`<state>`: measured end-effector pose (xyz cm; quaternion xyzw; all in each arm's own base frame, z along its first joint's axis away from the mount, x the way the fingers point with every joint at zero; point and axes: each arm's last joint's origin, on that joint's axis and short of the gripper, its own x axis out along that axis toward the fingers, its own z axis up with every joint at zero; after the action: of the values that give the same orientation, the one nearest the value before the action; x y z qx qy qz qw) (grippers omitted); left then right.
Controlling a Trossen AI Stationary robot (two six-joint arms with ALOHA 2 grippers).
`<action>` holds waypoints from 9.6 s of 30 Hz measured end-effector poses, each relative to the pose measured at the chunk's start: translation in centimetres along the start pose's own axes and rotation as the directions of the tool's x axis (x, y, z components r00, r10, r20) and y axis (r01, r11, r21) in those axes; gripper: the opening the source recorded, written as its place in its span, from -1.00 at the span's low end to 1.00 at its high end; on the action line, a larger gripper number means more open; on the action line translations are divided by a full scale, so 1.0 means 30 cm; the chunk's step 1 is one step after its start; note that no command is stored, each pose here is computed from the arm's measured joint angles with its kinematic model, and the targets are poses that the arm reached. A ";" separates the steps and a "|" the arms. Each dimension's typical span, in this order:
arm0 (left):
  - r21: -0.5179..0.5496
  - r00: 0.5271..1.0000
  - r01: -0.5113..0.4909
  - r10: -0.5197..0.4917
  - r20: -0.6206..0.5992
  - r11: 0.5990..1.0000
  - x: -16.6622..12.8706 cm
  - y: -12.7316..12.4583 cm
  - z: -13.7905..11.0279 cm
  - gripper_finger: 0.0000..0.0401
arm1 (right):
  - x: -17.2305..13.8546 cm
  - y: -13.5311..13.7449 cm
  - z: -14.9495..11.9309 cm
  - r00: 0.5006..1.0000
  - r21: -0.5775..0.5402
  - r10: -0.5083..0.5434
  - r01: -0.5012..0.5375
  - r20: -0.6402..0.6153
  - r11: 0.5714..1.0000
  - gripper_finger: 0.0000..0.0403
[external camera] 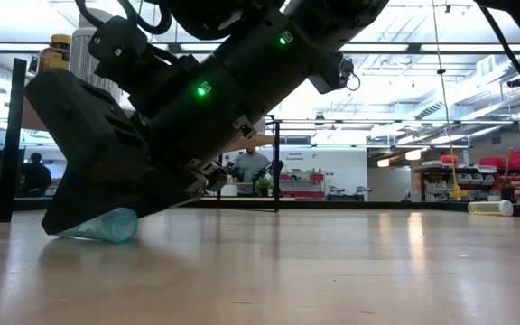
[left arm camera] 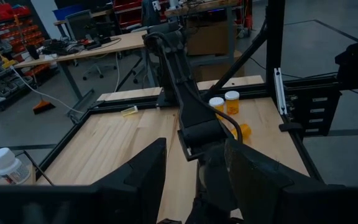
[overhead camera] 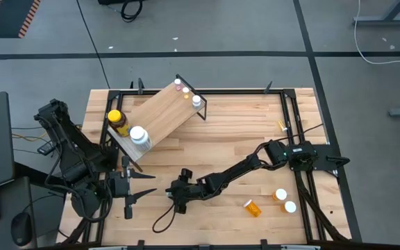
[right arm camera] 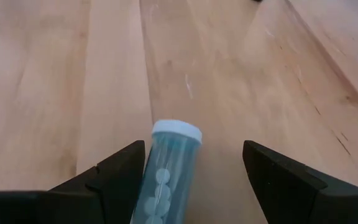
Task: Pick and place medicine bottles onto shelf by color
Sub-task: Put the blue pill bottle on the shelf
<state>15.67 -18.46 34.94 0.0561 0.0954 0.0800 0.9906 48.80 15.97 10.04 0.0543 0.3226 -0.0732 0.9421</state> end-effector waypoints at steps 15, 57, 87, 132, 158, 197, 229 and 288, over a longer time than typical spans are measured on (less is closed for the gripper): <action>0.000 1.000 0.000 0.000 0.000 1.000 0.000 0.000 0.000 -0.14 | 0.001 -0.001 -0.005 0.999 -0.039 -0.038 0.038 0.007 0.999 0.14; 0.000 1.000 0.001 -0.001 0.000 1.000 0.000 0.000 0.000 -0.14 | -0.013 0.007 -0.004 0.998 -0.045 0.034 -0.036 -0.046 0.998 -0.18; 0.000 1.000 0.001 -0.001 0.000 1.000 0.000 0.000 0.000 -0.14 | -0.015 0.010 -0.003 0.999 -0.047 0.017 -0.018 -0.032 0.999 -0.18; 0.005 1.000 0.000 0.000 -0.003 1.000 0.000 0.001 -0.002 -0.14 | -0.017 0.015 -0.006 0.998 -0.047 0.036 -0.038 -0.044 0.998 -0.35; 0.005 1.000 0.000 0.000 -0.003 1.000 0.000 0.001 -0.002 -0.14 | -0.017 0.020 0.007 0.999 -0.034 0.051 -0.052 -0.007 0.998 -0.35; 0.006 1.000 0.000 0.000 -0.003 1.000 0.000 0.000 -0.002 -0.14 | -0.158 0.092 0.159 0.960 -0.115 0.200 -0.180 0.198 0.977 -0.35; 0.024 0.987 0.154 -0.155 0.034 0.988 -0.116 -0.052 0.019 -0.14 | -0.168 0.100 0.191 0.929 -0.151 0.222 -0.184 0.297 0.971 -0.35; 0.295 0.978 0.195 -0.161 -0.136 0.935 -0.029 -0.095 -0.073 -0.14 | -0.477 0.150 0.405 0.780 -0.342 0.281 -0.091 0.559 0.935 -0.35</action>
<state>14.80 -21.20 32.59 0.1960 0.1656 -0.0229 0.9662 45.69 20.06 28.65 -0.0816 0.0084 0.0570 0.9950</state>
